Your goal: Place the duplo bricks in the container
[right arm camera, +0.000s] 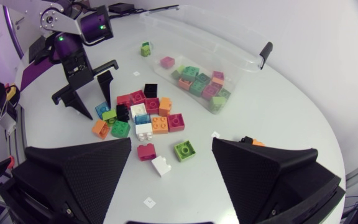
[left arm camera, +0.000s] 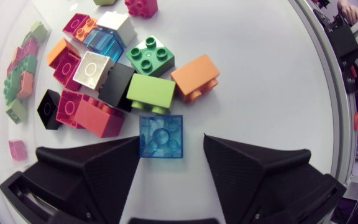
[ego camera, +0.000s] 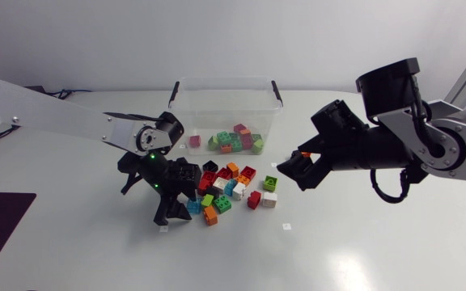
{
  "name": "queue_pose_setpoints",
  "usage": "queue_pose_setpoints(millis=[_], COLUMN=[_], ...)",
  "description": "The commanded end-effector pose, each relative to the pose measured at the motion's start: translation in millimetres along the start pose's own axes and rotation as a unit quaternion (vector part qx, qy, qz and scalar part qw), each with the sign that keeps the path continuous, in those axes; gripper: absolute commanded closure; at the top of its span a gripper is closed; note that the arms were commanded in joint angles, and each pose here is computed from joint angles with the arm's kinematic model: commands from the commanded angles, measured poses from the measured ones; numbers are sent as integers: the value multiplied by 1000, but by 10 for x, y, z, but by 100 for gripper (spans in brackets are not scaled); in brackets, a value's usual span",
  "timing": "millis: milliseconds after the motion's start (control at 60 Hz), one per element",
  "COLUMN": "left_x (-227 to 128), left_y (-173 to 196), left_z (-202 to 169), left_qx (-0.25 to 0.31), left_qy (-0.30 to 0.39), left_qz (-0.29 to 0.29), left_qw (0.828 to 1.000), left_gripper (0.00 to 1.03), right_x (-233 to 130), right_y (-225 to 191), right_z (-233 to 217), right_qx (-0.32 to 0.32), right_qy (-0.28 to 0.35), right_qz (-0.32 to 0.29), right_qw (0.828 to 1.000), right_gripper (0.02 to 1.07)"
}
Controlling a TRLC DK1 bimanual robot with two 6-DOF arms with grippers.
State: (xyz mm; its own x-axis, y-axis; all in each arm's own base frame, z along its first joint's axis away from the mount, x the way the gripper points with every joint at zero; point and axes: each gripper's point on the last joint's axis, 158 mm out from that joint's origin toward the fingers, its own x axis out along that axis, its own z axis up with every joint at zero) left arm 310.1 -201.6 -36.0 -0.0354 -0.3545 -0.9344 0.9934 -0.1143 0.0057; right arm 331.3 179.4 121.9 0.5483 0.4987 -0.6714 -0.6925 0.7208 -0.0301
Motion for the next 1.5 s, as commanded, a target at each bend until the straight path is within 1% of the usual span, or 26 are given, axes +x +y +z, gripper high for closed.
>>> queue_pose_setpoints(millis=[0, 50, 100, 333, 500, 617, 767, 817, 867, 917, 1167, 1250, 1383, 1483], left_x=[40, 28, 32, 39, -69, -165, -360, -414, -471, -551, -847, -959, -1122, -1211], left_y=[-8, -2, -30, -145, -234, -258, -263, -276, -283, -279, -314, -295, -247, -215], left_z=[39, 57, 72, 86, 20, -23, -55, -60, -51, -47, -13, 23, 90, 139], left_qx=[19, 20, 18, 12, 0, -8, -24, -27, -30, -34, -40, -42, -43, -45], left_qy=[-4, -7, -9, -11, -10, -11, -14, -14, -15, -17, -26, -30, -39, -44], left_qz=[-13, -12, -16, -26, -28, -18, -7, -6, -1, 8, 42, 58, 84, 97], left_qw=[1000, 1000, 1000, 1000, 1000, 1000, 1000, 1000, 999, 999, 998, 997, 995, 993], left_gripper=[66, 76, 83, 84, 84, 84, 85, 85, 85, 85, 85, 85, 85, 85], right_x=[28, 59, 93, 299, 444, 566, 712, 752, 791, 840, 999, 1030, 1068, 1098], right_y=[89, 118, 139, 214, 216, 217, 251, 268, 274, 274, 244, 239, 241, 234], right_z=[-165, -227, -289, -580, -623, -638, -654, -683, -719, -775, -989, -1020, -1073, -1088], right_qx=[-23, -29, -37, -74, -95, -104, -119, -126, -130, -131, -141, -143, -143, -143], right_qy=[19, 26, 34, 74, 92, 109, 127, 133, 139, 147, 174, 176, 180, 181], right_qz=[21, 29, 37, 77, 91, 103, 117, 120, 123, 127, 133, 133, 135, 134], right_qw=[999, 999, 998, 991, 987, 983, 978, 976, 974, 972, 966, 965, 964, 964], right_gripper=[13, 13, 13, 13, 13, 13, 13, 17, 17, 21, 23, 31, 31, 41])
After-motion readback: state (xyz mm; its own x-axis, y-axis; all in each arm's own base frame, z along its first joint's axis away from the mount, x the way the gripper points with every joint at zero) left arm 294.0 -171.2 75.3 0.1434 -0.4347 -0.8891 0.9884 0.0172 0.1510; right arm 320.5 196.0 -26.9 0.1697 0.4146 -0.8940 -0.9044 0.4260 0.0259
